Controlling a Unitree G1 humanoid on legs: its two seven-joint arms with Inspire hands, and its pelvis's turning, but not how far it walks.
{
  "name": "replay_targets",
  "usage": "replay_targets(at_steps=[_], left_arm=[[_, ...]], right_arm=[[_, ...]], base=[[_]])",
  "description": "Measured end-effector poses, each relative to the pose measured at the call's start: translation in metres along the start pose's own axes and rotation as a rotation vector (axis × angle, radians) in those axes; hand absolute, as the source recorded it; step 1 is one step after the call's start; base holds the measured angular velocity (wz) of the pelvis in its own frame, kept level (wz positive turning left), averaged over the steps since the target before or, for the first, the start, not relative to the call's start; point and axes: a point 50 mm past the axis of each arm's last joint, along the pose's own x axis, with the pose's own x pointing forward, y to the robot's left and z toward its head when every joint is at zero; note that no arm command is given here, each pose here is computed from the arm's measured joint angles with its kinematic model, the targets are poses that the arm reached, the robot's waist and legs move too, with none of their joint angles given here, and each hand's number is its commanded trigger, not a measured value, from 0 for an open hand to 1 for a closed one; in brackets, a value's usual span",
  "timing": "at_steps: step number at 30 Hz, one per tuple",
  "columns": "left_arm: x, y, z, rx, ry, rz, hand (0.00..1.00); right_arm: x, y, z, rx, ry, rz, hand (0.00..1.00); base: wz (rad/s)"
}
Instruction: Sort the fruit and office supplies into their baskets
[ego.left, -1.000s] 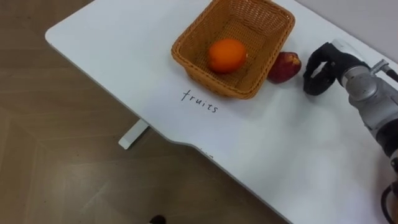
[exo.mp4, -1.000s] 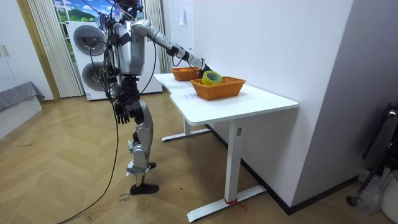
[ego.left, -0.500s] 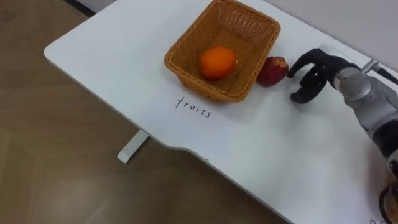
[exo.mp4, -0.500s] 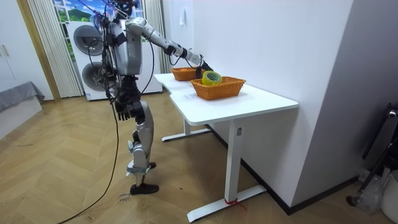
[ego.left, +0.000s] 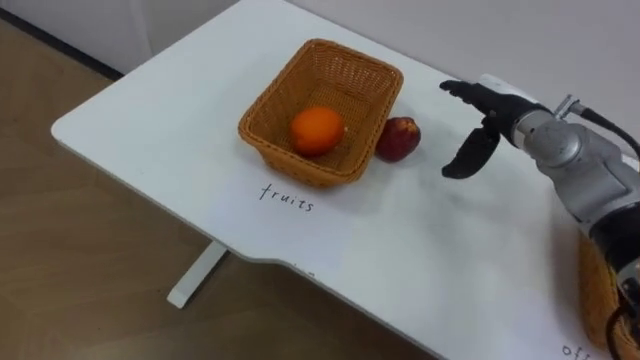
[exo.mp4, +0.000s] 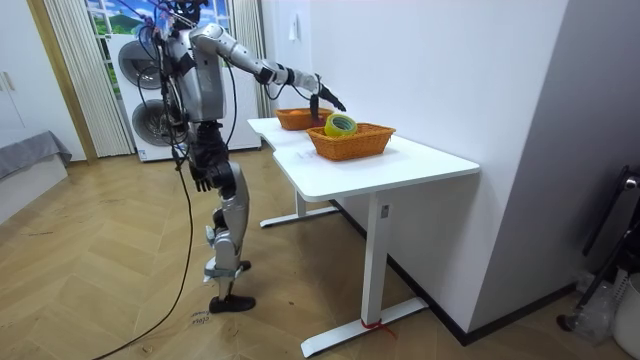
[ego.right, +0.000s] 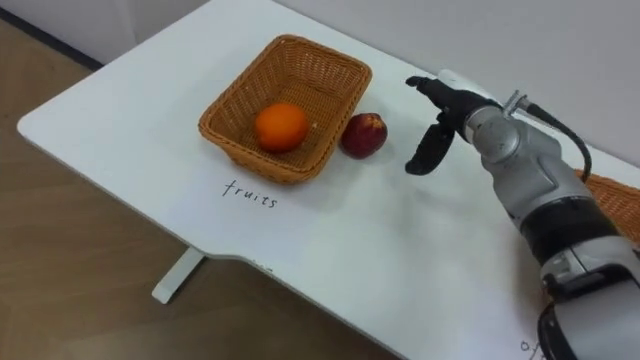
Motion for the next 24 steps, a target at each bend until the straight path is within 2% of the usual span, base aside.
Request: replay_targets(at_steps=[10, 24], left_arm=[[-0.001, -0.003, -0.004, -0.002, 0.019, -0.023, 0.0], [-0.005, -0.005, -0.026, 0.007, 0.09, -0.031, 0.0]], right_arm=[[-0.007, 0.014, 0.005, -0.082, -0.027, 0.012, 0.0], [-0.009, 0.041, -0.006, -0.021, 0.005, 0.124, 0.0]], base=[[0.0], [0.01]])
